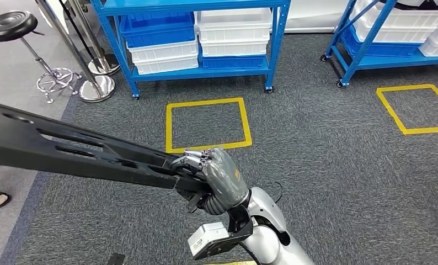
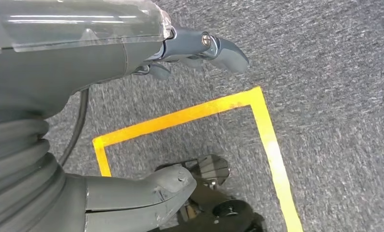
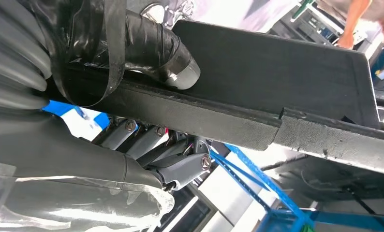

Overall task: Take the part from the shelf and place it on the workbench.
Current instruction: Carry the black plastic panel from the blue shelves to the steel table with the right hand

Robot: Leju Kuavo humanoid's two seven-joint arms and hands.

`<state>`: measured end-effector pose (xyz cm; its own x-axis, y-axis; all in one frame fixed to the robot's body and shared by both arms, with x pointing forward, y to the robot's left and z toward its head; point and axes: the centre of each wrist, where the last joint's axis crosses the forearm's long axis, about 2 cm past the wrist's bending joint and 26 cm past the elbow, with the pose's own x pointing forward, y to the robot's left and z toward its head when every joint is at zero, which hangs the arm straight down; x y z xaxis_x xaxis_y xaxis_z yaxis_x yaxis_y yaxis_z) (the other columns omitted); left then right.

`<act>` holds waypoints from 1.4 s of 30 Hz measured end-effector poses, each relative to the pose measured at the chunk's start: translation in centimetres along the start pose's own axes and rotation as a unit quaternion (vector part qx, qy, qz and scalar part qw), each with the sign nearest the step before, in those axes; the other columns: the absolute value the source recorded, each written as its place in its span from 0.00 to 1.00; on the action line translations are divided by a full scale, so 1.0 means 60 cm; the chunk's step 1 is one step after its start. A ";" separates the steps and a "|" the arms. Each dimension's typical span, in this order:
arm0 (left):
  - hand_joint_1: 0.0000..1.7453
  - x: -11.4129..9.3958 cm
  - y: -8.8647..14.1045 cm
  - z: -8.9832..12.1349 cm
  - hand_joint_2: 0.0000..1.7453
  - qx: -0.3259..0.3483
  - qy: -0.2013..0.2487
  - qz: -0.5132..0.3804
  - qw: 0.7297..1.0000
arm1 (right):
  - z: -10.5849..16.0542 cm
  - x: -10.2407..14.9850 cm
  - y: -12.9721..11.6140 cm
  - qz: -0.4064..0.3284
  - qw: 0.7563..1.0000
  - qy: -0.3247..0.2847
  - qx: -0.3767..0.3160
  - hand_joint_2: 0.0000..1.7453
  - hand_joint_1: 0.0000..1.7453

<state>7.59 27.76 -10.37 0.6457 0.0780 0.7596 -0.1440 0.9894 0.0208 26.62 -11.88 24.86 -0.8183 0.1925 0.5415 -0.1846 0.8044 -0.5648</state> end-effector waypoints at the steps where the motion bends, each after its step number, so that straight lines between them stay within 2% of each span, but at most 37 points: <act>1: 0.00 0.000 0.000 0.000 1.00 0.000 0.000 0.000 1.000 | 0.000 0.000 0.000 -0.001 1.000 0.000 0.000 1.00 1.00; 20: 0.00 -0.004 0.001 0.003 1.00 -0.002 0.007 -0.018 1.000 | 0.006 -0.003 0.001 -0.013 1.000 0.001 -0.001 1.00 1.00; 31: 0.00 -0.002 0.008 0.001 1.00 -0.011 0.021 -0.058 0.998 | 0.040 0.006 0.010 -0.025 0.999 0.014 -0.017 1.00 1.00; 37: 0.00 0.007 0.010 -0.006 1.00 -0.021 0.023 -0.076 0.997 | 0.055 0.021 0.003 -0.014 0.999 0.011 -0.040 1.00 1.00; 42: 0.00 0.009 0.007 -0.008 1.00 -0.031 0.024 -0.092 0.995 | 0.083 0.028 -0.005 0.003 0.998 0.021 -0.062 1.00 1.00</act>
<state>8.25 28.28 -10.25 0.6927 -0.1001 0.7143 0.0257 0.9931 0.1142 22.59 -14.61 22.81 -0.7956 0.2190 0.5648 -0.1089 0.8654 -0.4890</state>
